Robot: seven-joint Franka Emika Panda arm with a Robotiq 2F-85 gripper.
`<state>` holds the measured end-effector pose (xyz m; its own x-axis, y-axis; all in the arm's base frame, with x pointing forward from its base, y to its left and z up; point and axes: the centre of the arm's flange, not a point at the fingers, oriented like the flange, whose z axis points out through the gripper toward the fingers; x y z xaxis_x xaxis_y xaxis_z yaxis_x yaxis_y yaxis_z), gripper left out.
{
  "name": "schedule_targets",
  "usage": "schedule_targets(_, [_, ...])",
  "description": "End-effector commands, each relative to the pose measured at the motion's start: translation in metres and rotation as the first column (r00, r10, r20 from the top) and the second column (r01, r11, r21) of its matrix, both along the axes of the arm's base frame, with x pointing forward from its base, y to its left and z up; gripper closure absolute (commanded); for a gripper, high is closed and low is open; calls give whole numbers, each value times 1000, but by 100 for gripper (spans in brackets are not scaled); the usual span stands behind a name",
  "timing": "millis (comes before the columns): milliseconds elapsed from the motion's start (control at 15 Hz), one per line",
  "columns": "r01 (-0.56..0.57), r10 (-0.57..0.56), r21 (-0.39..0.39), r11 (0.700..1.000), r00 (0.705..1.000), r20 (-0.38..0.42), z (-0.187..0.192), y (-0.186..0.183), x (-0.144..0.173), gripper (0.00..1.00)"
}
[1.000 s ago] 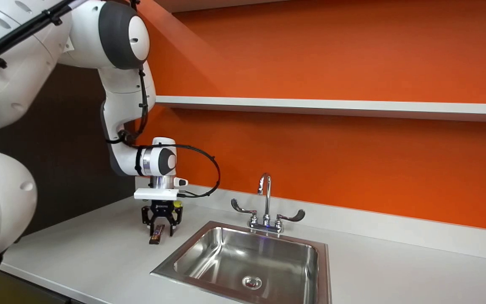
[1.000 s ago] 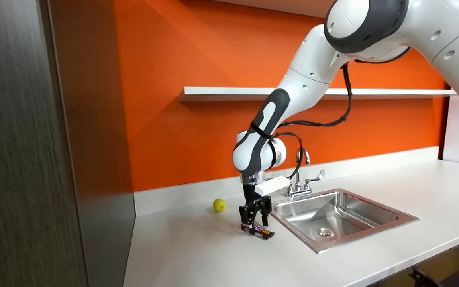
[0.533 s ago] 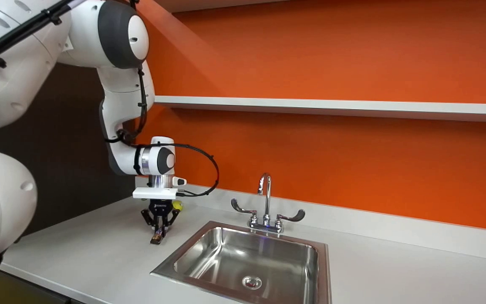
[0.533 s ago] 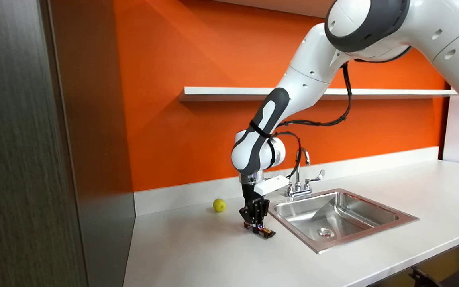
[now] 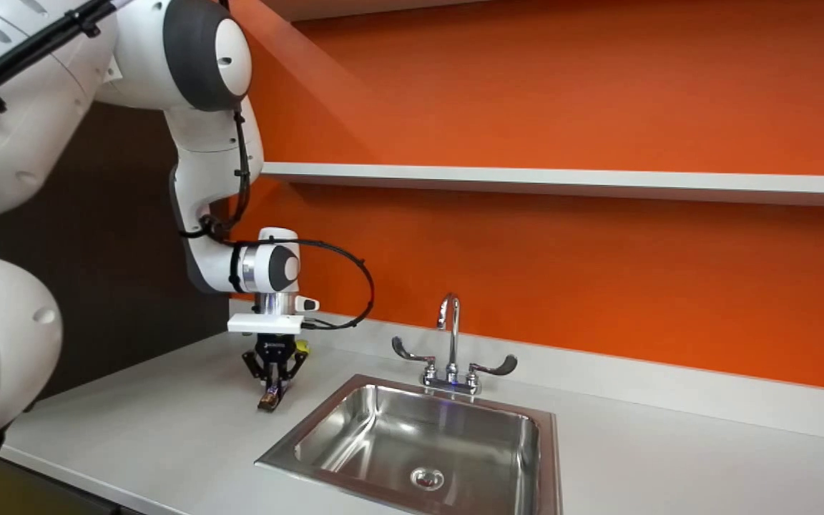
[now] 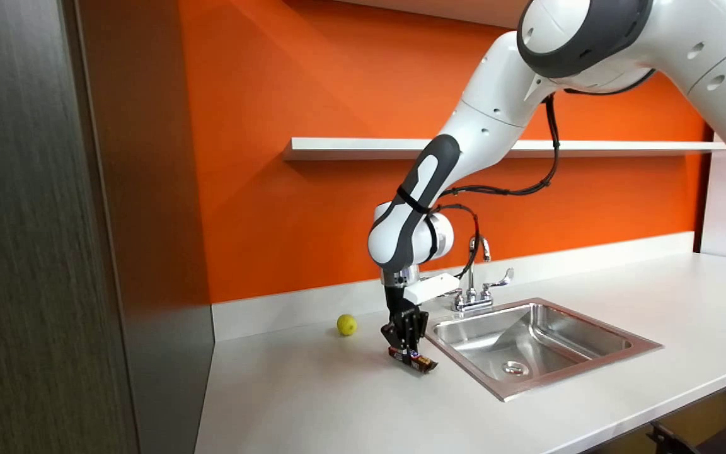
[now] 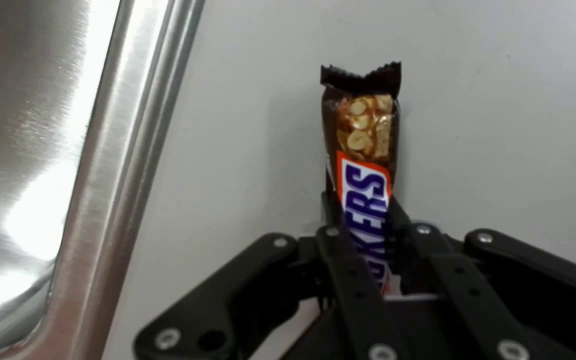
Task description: Put the brown packet inside the sink.
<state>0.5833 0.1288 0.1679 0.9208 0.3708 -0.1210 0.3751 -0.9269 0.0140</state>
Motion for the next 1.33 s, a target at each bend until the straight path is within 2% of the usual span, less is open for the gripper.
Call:
schedule_targets(0, [34,-34,-2,999,999,2,31,-10,-13,95])
schedule_targets(333, [87,-87,16,996,996,13,46,-30,-17,95])
schedule_targets(600, [191,-192,49,980,981,11,51,-71,-12,95])
schedule_targets(800, [295,-297,78,952,955,9,52,-116,-8,95])
schedule_targets(1267, [492,-493,105,865,870,-13,37,-212,-4,95])
